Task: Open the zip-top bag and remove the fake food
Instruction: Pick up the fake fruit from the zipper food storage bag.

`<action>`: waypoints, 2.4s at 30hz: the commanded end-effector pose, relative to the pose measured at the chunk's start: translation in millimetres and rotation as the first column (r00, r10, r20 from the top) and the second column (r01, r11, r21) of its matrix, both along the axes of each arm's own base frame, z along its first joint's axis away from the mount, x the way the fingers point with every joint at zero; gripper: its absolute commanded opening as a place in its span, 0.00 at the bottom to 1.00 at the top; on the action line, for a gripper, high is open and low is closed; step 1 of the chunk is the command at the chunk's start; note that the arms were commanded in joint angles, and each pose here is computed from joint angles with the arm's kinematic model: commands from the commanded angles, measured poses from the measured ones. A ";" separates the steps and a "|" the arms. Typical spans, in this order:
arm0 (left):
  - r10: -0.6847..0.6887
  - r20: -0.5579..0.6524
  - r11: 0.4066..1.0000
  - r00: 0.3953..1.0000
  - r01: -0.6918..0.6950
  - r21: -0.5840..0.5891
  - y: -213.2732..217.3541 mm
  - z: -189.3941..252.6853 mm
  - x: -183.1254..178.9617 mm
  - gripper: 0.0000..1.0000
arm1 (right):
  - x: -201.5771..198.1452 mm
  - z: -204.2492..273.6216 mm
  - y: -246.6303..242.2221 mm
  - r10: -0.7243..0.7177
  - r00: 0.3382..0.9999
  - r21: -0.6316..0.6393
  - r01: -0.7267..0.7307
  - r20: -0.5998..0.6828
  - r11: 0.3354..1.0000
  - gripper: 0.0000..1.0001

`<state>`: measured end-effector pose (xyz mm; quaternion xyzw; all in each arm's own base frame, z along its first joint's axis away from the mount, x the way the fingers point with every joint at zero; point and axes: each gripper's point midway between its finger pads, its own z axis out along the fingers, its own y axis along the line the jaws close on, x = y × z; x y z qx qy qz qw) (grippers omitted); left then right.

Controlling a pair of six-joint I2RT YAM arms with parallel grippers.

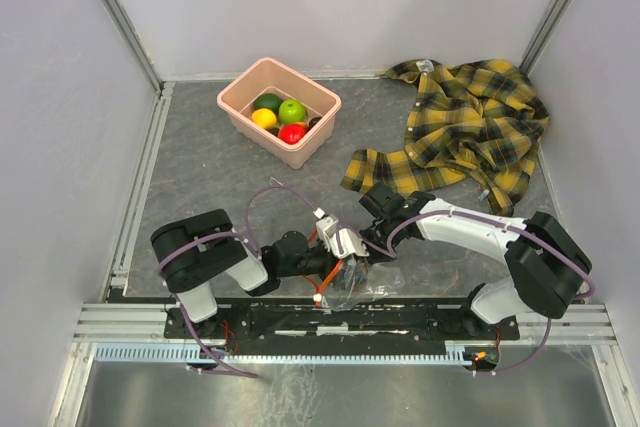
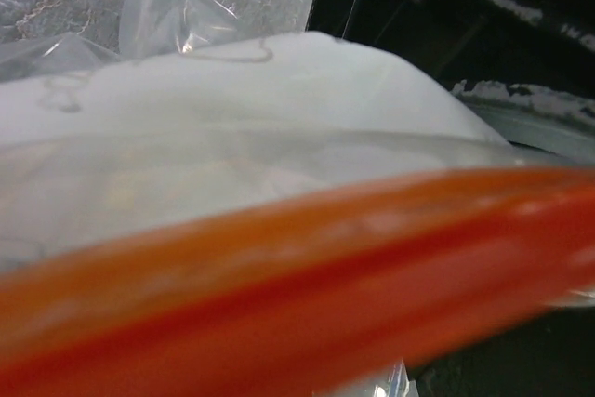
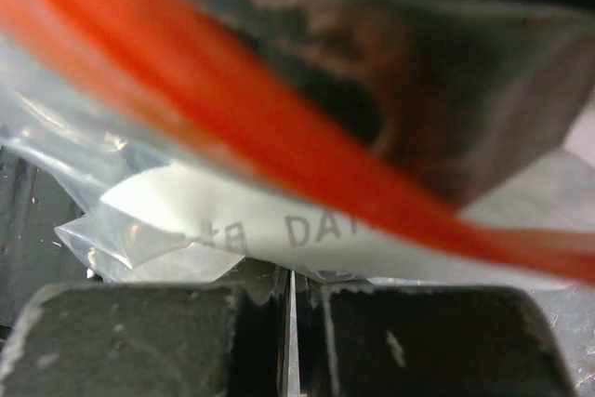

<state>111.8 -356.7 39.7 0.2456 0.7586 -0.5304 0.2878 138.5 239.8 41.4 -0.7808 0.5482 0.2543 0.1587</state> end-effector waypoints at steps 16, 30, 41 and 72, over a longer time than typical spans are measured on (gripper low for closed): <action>0.115 0.101 0.990 0.988 -0.123 0.069 27.2 16.8 16.6 0.48 | 32.1 24.7 13.4 -0.034 0.989 0.054 0.027 0.142 0.998 0.02; 0.227 0.157 0.967 0.961 -0.242 0.082 55.4 44.5 36.2 0.38 | 51.0 39.3 1.3 -0.107 0.975 0.088 0.091 0.196 0.992 0.02; 0.245 0.180 0.969 0.953 -0.248 -0.006 55.7 74.7 42.3 0.37 | 60.8 53.3 -6.1 -0.171 0.966 0.130 0.147 0.193 0.980 0.01; 0.381 0.056 0.921 0.923 -0.375 -0.104 92.7 113.3 66.9 0.36 | 71.1 58.8 -26.2 -0.210 0.955 0.138 0.184 0.210 0.973 0.02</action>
